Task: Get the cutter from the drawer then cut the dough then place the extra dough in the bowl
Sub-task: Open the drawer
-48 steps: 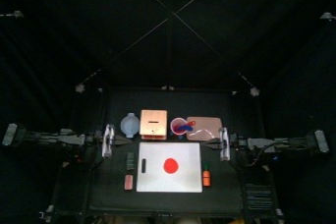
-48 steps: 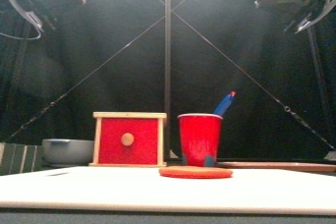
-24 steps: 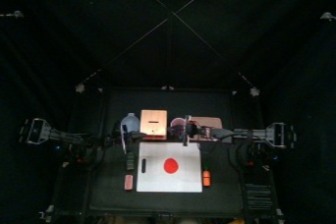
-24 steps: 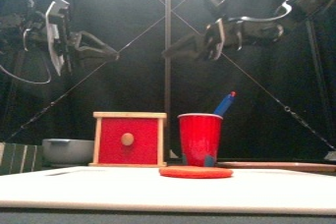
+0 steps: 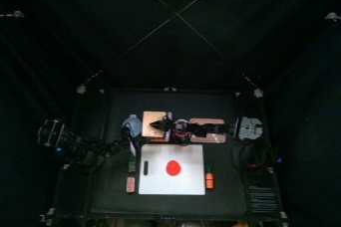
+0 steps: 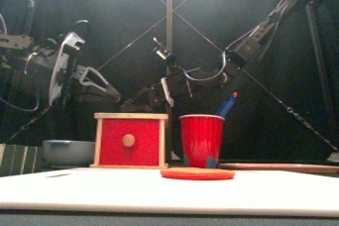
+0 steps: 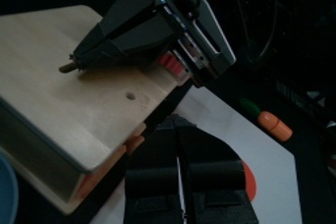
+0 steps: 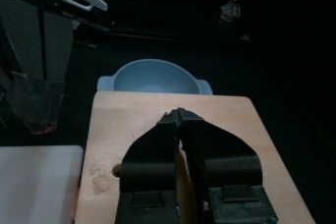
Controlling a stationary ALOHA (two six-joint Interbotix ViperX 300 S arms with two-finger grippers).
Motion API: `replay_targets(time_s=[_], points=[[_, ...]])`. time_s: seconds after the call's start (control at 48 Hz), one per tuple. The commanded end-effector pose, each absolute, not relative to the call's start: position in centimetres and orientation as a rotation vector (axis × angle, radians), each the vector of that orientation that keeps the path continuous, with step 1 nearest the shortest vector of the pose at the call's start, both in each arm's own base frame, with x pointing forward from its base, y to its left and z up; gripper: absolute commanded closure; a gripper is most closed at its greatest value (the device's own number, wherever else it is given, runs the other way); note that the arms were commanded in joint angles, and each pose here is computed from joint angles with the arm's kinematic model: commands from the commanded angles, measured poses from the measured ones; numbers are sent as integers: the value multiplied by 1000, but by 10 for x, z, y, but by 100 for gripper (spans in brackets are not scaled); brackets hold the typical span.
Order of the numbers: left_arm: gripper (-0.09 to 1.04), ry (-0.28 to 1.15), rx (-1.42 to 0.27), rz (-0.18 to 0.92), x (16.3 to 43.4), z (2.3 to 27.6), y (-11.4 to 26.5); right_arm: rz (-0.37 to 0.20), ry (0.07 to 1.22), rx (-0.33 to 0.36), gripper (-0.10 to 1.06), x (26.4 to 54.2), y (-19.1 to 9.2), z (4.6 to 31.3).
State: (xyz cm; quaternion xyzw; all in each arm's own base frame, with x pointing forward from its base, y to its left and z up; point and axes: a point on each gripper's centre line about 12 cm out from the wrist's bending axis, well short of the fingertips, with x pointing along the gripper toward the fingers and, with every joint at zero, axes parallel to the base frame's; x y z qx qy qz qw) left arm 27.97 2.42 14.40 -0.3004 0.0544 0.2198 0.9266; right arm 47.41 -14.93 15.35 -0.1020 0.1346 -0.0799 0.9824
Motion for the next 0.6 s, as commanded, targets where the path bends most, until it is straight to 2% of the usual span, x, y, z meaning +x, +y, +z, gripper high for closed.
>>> replay_targets(time_s=[0.021,0.312,0.396,0.438,0.604], points=[[58,77,-685,443,286,149,23,-177,284,-213,98,474,-155,162],[15,58,-966,480,289,143,21,-150,308,-244,98,475,-151,158],[12,67,-1019,511,292,134,22,-148,309,-244,98,475,-150,157],[12,72,-1081,550,299,128,22,-148,306,-245,98,475,-150,158],[13,50,-1149,637,310,116,27,-144,307,-245,98,476,-148,158]])
